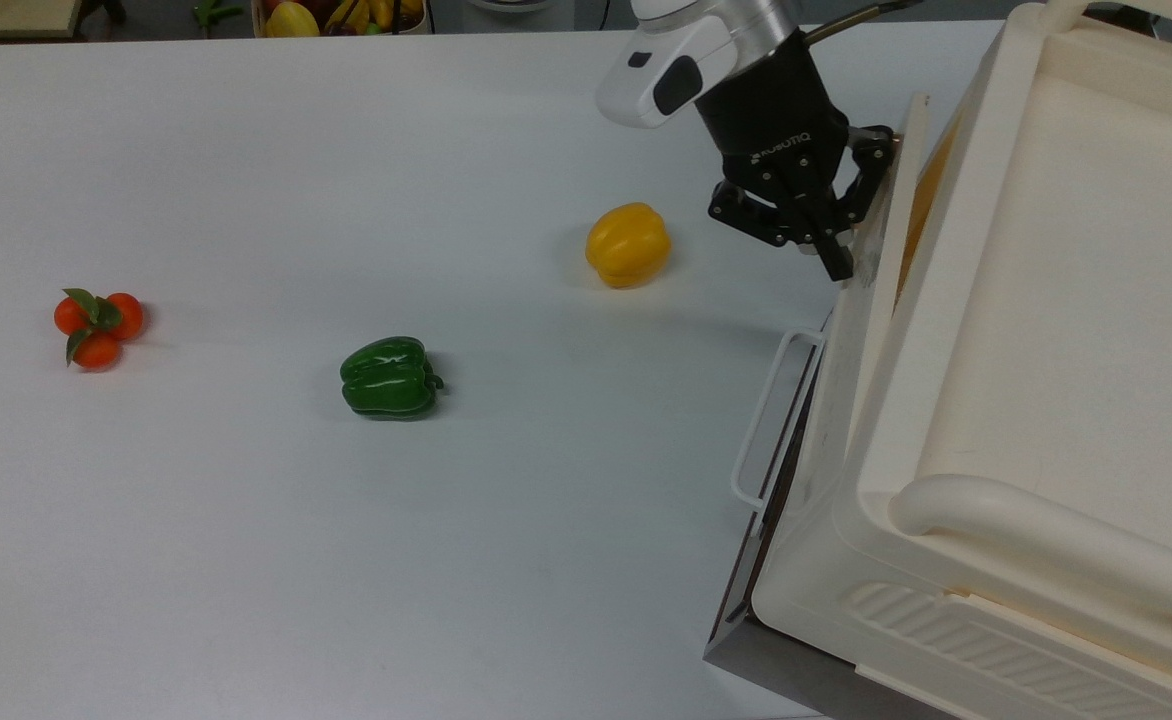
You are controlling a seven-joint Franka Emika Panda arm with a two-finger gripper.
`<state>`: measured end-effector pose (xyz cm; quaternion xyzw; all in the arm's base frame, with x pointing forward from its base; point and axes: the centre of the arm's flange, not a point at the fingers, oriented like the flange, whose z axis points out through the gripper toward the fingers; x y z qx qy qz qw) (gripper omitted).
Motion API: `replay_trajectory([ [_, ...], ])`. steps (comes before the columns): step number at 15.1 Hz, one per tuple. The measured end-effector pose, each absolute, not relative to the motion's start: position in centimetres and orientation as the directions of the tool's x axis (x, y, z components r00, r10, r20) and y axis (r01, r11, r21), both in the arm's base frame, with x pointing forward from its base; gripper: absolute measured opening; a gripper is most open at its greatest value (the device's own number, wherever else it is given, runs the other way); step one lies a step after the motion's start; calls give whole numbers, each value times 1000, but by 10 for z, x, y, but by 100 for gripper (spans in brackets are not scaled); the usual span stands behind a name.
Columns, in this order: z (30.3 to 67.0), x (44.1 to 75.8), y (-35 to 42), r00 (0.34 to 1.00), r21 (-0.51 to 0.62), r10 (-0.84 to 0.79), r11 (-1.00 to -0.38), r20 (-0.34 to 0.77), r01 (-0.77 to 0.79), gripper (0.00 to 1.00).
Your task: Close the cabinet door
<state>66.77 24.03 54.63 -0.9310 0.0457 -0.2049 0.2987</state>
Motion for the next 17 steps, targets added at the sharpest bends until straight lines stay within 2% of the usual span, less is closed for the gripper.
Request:
replay_trajectory([
  [14,547,666,256,904,-584,-205,-810,375,58,1],
  [17,556,662,248,913,-577,-192,-815,359,55,1],
])
